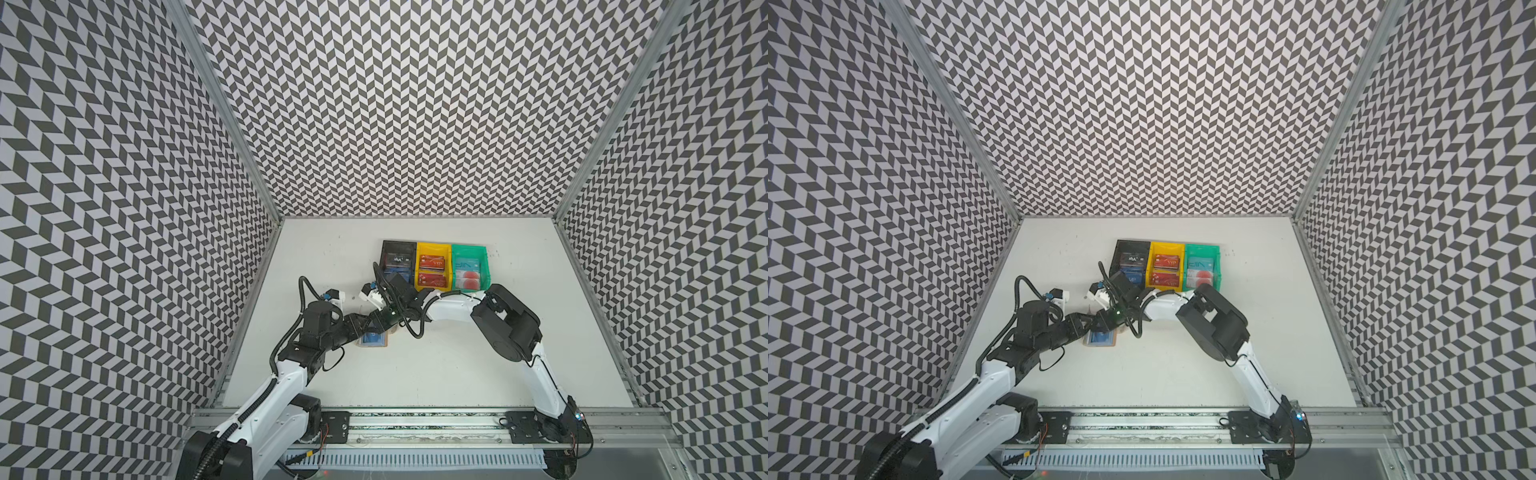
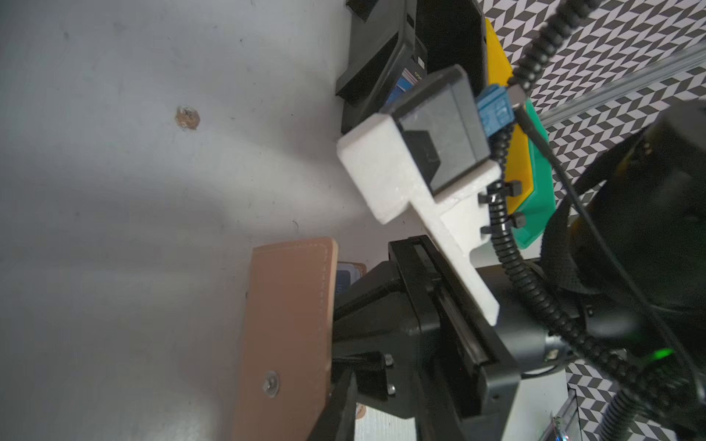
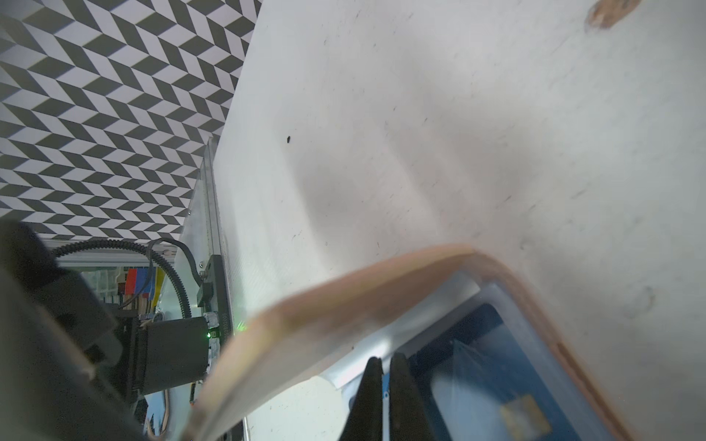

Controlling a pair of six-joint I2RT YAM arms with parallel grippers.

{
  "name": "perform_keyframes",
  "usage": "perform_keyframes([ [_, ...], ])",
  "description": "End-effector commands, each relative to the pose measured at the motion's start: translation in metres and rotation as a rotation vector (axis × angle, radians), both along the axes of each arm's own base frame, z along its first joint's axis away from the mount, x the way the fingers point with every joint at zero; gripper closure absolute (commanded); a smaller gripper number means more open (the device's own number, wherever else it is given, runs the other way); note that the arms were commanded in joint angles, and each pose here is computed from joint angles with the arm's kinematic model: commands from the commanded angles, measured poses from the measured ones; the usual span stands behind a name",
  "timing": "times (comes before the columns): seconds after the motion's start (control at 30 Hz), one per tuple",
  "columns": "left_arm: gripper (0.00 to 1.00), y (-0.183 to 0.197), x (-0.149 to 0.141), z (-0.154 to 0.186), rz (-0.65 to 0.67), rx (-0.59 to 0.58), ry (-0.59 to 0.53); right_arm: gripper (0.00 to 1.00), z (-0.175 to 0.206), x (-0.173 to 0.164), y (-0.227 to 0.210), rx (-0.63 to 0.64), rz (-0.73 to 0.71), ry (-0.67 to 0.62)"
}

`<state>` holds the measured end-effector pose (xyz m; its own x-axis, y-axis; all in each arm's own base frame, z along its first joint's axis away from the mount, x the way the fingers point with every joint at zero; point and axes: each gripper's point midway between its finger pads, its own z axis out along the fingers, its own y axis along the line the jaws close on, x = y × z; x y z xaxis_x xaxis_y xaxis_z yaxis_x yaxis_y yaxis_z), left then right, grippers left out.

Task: Take the credit cards out of the card holder
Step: Open the card holder at the center of the table.

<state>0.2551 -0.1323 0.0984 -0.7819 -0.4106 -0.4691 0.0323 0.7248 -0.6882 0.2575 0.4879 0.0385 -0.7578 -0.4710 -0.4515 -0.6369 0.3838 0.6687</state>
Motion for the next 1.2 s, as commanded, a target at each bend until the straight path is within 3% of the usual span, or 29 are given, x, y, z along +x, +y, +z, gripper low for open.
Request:
perform_keyframes([
  [0.0, 0.71, 0.013, -0.001, -0.011, 0.044, 0.069, 0.031, 0.91, -0.024, -0.005, -0.009, -0.047, 0.000, 0.017],
  [0.2, 0.71, 0.017, 0.000, -0.015, 0.065, 0.090, 0.040, 0.91, -0.032, -0.001, -0.018, -0.079, -0.022, 0.025],
  [1.17, 0.74, 0.033, -0.024, -0.093, 0.099, 0.182, 0.196, 0.92, -0.071, -0.006, -0.089, -0.263, -0.054, 0.025],
])
